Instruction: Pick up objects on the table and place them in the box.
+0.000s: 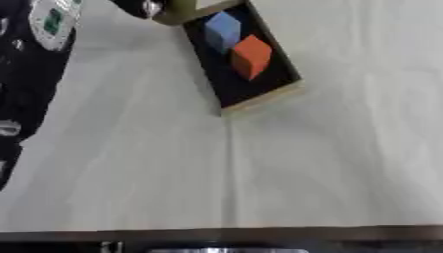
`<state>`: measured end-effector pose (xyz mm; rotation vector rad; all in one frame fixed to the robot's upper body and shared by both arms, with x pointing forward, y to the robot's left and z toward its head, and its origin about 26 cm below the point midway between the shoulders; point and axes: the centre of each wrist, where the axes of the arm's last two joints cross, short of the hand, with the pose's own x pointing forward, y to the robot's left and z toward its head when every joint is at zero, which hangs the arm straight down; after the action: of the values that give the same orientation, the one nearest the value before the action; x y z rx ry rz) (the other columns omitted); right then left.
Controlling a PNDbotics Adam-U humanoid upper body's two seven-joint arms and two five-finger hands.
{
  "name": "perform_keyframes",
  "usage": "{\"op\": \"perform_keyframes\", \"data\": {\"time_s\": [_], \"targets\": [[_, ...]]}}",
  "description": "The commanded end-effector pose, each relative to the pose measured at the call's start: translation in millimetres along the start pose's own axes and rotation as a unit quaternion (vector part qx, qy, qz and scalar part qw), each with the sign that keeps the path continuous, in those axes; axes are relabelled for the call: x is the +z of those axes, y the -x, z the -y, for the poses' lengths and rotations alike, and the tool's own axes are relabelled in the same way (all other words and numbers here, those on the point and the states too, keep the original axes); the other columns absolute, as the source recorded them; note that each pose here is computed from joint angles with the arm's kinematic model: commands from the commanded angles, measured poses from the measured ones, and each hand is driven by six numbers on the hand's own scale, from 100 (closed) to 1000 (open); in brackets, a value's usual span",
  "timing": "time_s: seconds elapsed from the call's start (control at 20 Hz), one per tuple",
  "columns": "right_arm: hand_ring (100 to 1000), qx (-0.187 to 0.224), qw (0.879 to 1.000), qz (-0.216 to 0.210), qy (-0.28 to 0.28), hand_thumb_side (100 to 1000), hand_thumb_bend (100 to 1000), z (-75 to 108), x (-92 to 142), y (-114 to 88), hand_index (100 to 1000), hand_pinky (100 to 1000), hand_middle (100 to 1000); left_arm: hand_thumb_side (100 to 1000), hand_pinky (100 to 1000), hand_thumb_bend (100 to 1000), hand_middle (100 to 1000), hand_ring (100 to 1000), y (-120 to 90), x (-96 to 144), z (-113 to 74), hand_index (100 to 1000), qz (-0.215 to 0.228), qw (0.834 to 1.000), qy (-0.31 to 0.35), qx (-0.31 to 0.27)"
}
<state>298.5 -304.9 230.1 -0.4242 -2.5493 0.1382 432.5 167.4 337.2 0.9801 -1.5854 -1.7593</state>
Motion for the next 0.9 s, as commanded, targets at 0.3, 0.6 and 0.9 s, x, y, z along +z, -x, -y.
{"op": "perform_keyframes", "data": {"time_s": [0.3, 0.6, 0.9], "targets": [[811, 0.007, 1.0, 0.014, -0.005, 627, 100, 5.2, -7.6, -6.7, 888, 871, 673, 100, 721, 100, 568, 621, -16.6, 21.0, -3.4, 692, 0.063, 0.998, -0.02, 0.011], [811, 0.003, 1.0, 0.013, -0.005, 627, 100, 4.2, -7.9, -6.9, 888, 872, 673, 100, 718, 106, 569, 621, -30.2, 15.1, 2.1, 694, 0.084, 0.996, -0.001, 0.023], [812, 0.0, 1.0, 0.012, -0.006, 628, 100, 2.9, -7.7, -6.8, 889, 872, 672, 100, 717, 106, 568, 620, -41.7, 2.7, 5.7, 694, 0.092, 0.995, 0.003, 0.027]]}}
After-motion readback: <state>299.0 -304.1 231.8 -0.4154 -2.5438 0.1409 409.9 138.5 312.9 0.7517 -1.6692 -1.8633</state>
